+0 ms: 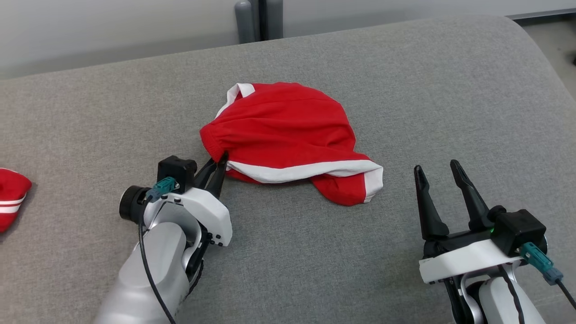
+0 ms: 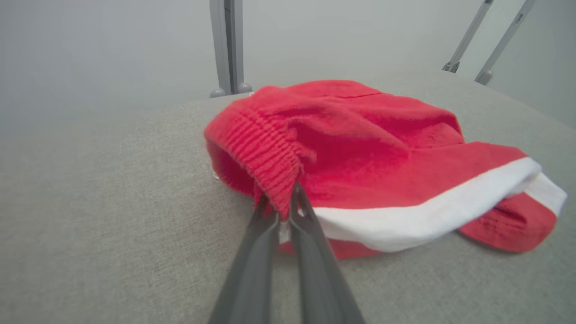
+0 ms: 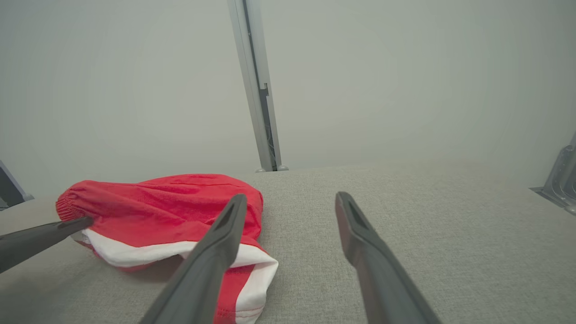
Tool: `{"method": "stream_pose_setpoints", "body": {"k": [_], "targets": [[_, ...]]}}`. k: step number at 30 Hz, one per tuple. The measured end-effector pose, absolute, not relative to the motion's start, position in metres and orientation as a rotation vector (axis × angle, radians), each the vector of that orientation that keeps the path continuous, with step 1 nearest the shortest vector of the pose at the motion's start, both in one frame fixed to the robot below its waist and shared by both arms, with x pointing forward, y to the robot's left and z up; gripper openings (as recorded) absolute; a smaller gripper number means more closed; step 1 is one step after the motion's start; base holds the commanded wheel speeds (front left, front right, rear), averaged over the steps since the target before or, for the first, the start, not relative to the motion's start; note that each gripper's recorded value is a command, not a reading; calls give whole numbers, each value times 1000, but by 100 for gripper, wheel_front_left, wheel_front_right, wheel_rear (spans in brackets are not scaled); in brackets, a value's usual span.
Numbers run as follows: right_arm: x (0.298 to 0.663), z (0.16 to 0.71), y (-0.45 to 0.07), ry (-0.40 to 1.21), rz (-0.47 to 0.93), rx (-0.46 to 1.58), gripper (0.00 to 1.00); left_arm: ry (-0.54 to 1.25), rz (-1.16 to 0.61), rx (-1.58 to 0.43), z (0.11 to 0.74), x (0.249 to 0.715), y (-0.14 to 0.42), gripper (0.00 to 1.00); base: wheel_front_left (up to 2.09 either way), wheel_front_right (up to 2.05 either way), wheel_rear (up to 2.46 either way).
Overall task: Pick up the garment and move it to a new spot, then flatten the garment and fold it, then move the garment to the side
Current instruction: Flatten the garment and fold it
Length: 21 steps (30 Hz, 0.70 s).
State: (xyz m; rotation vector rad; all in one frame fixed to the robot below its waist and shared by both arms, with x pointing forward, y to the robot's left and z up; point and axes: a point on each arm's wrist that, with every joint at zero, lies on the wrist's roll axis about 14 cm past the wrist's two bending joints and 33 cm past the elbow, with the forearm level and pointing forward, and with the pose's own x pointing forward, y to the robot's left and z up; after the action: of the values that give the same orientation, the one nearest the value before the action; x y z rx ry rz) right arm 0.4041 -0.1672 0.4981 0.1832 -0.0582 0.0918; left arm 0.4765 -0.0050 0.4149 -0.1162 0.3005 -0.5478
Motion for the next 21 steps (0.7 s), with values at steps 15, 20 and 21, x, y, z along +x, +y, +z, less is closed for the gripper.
{"method": "stream_pose_setpoints", "body": {"k": [15, 20, 21], "targets": [[409, 502, -134, -67, 185, 209, 100, 293, -385, -153, 417, 455, 71, 0, 0, 0, 0], [409, 504, -128, -70, 203, 212, 100, 310, -343, -126, 419, 449, 90, 0, 0, 0, 0], [408, 504, -127, -70, 204, 212, 100, 323, -340, -118, 417, 447, 92, 0, 0, 0, 0]]}}
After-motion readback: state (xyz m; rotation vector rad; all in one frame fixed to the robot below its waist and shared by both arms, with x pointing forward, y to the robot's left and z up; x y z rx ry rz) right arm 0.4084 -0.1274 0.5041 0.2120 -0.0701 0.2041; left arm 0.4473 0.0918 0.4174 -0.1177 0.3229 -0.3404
